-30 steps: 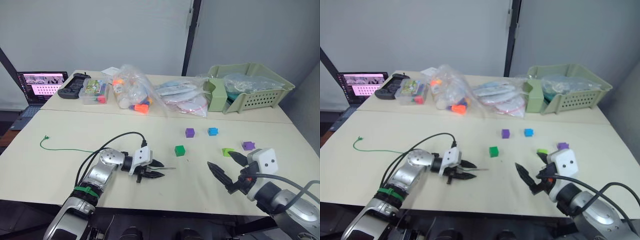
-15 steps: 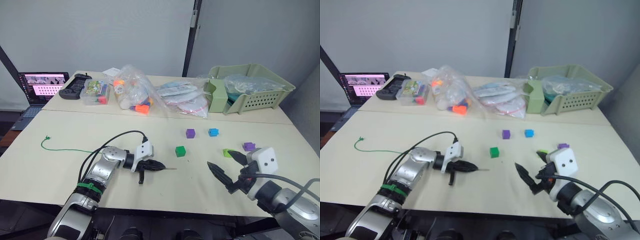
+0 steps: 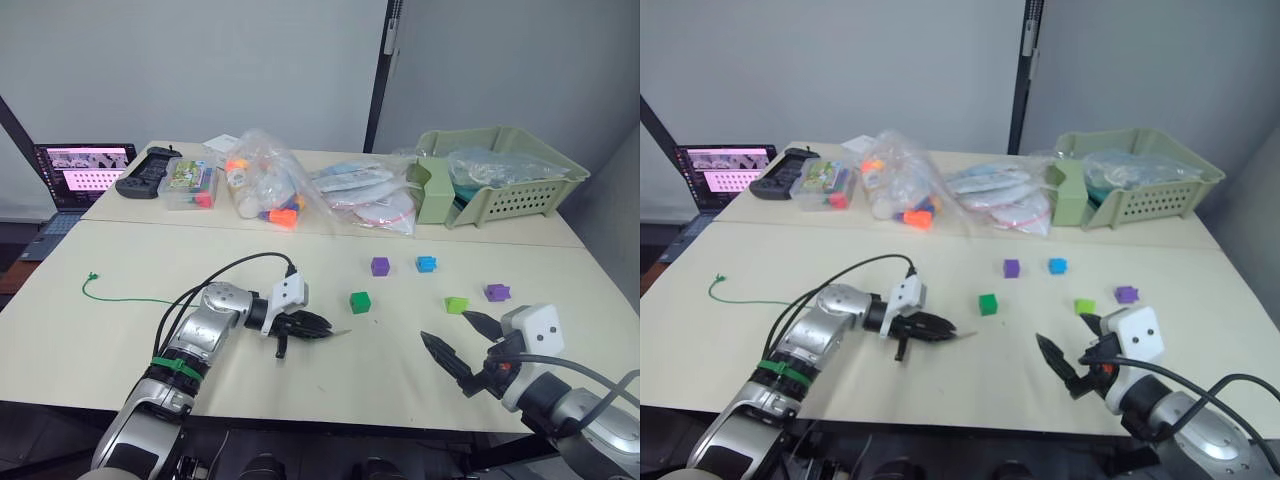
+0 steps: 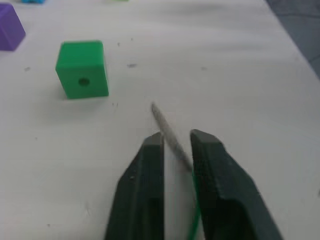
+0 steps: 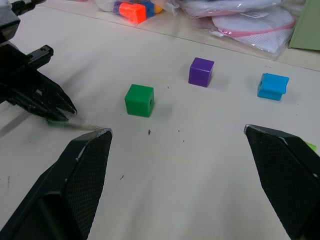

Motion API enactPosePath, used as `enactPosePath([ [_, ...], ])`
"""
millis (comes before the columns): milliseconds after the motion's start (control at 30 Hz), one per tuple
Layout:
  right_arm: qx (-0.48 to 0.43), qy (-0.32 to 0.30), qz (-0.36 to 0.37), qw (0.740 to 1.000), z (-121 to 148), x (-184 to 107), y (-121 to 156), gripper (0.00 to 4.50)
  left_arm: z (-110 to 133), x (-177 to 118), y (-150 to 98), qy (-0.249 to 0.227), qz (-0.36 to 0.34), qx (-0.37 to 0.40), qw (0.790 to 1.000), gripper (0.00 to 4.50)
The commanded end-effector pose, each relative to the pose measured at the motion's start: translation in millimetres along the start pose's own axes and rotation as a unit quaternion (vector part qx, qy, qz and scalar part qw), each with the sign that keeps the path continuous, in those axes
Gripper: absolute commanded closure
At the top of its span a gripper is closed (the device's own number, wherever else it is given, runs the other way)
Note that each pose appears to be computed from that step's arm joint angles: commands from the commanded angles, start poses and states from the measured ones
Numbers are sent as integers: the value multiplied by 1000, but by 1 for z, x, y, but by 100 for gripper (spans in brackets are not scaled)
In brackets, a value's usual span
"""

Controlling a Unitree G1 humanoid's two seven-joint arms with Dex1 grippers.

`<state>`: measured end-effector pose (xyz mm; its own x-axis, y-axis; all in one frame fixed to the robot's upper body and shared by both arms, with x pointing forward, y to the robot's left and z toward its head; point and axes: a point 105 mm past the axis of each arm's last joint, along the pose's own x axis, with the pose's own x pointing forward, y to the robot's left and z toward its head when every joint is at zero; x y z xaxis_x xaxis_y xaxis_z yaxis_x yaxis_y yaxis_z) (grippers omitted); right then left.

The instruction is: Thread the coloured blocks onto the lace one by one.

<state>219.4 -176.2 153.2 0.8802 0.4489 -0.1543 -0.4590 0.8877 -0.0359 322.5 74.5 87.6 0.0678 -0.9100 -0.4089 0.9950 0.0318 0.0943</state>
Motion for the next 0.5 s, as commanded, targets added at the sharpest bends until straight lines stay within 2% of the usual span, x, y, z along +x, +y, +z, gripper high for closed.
enactPosePath([
  [33, -18, -22, 0, 1000, 10, -2, 2, 0, 0, -3, 6, 6, 20, 15, 1000, 240],
  [167, -17, -22, 1, 1000, 8, 0, 3, 0, -8, -1, 9, 25, 33, 20, 999, 108],
  [300, -20, -18, 6, 1000, 8, 1, 5, 0, -10, 1, 6, 40, 26, 18, 999, 108],
  [500, -67, 17, 34, 997, 5, 3, 10, 0, 1, 9, -3, 43, 13, 2, 999, 108],
])
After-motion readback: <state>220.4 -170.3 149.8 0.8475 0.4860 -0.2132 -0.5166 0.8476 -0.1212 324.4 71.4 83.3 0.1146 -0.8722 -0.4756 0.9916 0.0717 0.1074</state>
